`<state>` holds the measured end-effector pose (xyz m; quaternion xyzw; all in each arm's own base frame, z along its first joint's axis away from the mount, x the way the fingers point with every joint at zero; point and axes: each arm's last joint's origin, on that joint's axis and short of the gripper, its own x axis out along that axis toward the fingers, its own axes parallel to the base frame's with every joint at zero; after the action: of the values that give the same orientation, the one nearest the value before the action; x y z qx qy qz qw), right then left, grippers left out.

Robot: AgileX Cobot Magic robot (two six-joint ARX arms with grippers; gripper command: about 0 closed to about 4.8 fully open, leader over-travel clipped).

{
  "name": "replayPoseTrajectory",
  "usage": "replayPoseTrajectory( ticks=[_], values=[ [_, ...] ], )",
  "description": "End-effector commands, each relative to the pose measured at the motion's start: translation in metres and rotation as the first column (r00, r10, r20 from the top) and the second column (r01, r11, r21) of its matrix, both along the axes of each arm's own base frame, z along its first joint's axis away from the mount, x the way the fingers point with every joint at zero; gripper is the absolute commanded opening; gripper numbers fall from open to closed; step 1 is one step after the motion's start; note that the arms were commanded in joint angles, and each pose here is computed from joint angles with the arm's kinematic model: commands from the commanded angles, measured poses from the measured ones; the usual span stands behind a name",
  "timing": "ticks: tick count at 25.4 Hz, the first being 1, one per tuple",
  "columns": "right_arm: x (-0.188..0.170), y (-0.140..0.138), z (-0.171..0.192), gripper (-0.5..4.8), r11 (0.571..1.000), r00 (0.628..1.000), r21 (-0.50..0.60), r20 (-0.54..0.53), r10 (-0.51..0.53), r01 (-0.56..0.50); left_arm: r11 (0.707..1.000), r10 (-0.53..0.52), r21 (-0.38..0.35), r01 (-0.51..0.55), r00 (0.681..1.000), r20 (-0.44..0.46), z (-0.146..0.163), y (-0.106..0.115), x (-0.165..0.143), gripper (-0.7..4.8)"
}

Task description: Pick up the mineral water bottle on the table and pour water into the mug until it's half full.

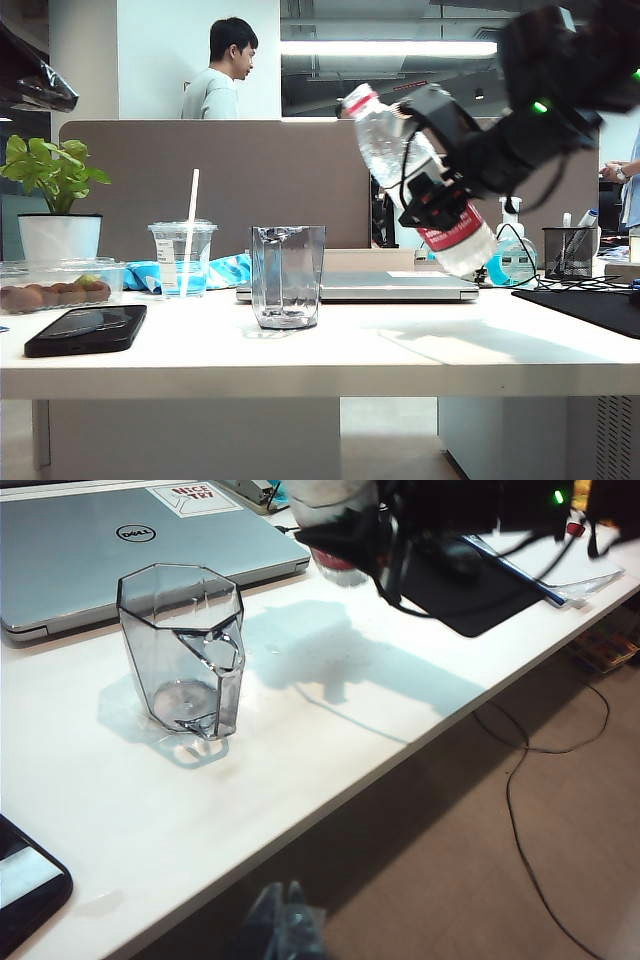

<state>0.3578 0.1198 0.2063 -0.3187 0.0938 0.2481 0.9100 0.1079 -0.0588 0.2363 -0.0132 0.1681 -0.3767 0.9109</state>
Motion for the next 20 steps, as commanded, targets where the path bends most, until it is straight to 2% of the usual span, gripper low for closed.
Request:
replayPoseTrajectory(
  ticks=[1, 4, 7, 11, 17, 20],
  values=[
    [0.004, 0.016, 0.023, 2.63, 0.985, 0.999, -0.175, 0.052, 0.007, 0.002, 1.000, 0.000, -0.006, 0.000, 1.000, 0.013, 0.003, 0.000, 0.000, -0.04],
    [0.005, 0.029, 0.035, 2.64, 0.955, 0.992, -0.295, 0.120, 0.029, 0.008, 1.000, 0.001, -0.006, -0.001, 1.000, 0.013, 0.003, 0.000, 0.000, -0.04],
    [0.006, 0.032, 0.040, 2.64, 0.923, 0.994, -0.381, 0.113, 0.000, 0.044, 1.000, 0.000, -0.006, 0.000, 1.000, 0.013, 0.003, 0.000, 0.000, -0.04],
    [0.005, 0.029, 0.038, 2.64, 0.880, 0.994, -0.468, 0.110, -0.029, 0.078, 1.000, 0.000, -0.007, 0.000, 1.000, 0.013, 0.003, 0.000, 0.000, -0.04],
    [0.004, 0.028, 0.035, 2.64, 0.828, 0.994, -0.557, 0.105, -0.007, 0.065, 1.000, 0.000, -0.006, 0.000, 1.000, 0.013, 0.003, 0.000, 0.000, -0.04],
    [0.004, 0.027, 0.035, 2.64, 0.786, 0.993, -0.613, 0.119, -0.008, 0.080, 1.000, 0.000, -0.006, 0.000, 1.000, 0.013, 0.003, 0.000, 0.000, -0.04]
  ],
)
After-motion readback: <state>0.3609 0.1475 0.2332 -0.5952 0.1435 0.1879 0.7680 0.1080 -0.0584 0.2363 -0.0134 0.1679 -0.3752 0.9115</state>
